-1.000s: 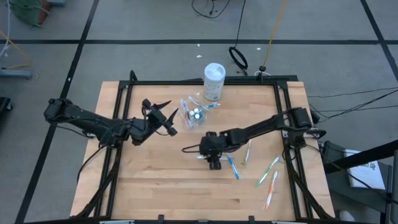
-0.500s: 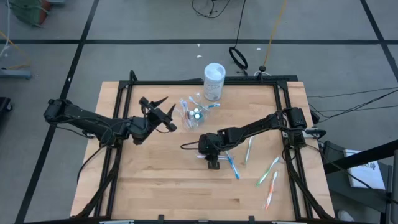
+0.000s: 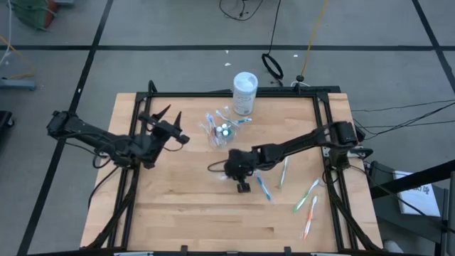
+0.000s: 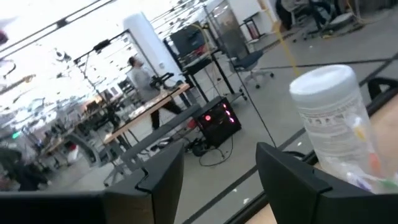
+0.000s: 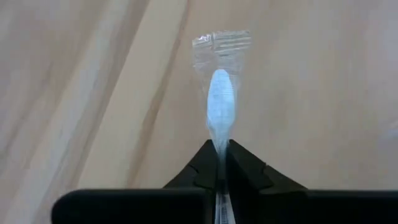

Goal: Pick & Place toothbrushing station
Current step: Put the purple toothbrush into the transparent organizer

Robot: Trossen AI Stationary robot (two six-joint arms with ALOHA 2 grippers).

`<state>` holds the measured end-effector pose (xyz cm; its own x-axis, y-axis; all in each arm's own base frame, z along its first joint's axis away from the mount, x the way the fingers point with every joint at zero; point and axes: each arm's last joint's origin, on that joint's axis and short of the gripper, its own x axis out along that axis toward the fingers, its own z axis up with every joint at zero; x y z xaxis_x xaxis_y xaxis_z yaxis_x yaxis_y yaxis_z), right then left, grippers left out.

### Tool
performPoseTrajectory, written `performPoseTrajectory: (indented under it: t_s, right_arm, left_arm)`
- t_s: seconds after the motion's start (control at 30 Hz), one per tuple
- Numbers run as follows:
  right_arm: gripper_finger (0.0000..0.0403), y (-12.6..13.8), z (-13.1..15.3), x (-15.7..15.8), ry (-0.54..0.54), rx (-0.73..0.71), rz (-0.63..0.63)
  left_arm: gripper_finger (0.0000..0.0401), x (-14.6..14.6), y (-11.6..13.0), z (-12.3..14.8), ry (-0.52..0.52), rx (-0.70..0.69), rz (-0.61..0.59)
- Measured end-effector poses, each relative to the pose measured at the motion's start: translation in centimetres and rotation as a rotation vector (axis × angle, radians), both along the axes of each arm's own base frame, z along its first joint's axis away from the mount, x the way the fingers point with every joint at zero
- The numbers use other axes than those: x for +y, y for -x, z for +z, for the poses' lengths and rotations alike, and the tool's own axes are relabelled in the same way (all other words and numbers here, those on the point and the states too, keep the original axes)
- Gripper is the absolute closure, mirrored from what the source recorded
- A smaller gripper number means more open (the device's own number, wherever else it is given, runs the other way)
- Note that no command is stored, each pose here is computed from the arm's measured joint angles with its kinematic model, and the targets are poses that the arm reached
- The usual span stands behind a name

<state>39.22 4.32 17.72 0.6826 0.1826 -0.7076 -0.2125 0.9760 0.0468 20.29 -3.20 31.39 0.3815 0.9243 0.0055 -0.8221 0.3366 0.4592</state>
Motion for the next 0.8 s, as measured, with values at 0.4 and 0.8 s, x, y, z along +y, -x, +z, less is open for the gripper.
performPoseTrajectory:
  t_s: [0.4, 0.8]
  right_arm:
    - [0.0394, -2.0, 8.1, -3.7, 0.371, -0.72, -0.593]
    - [0.0395, -2.9, 5.0, -11.0, 0.445, -0.725, -0.878]
  left_arm:
    - [0.0194, 0.0, 0.2, -0.1, -0.021, 0.06, 0.025]
    - [0.0194, 0.0, 0.4, -0.2, -0.022, 0.077, 0.088]
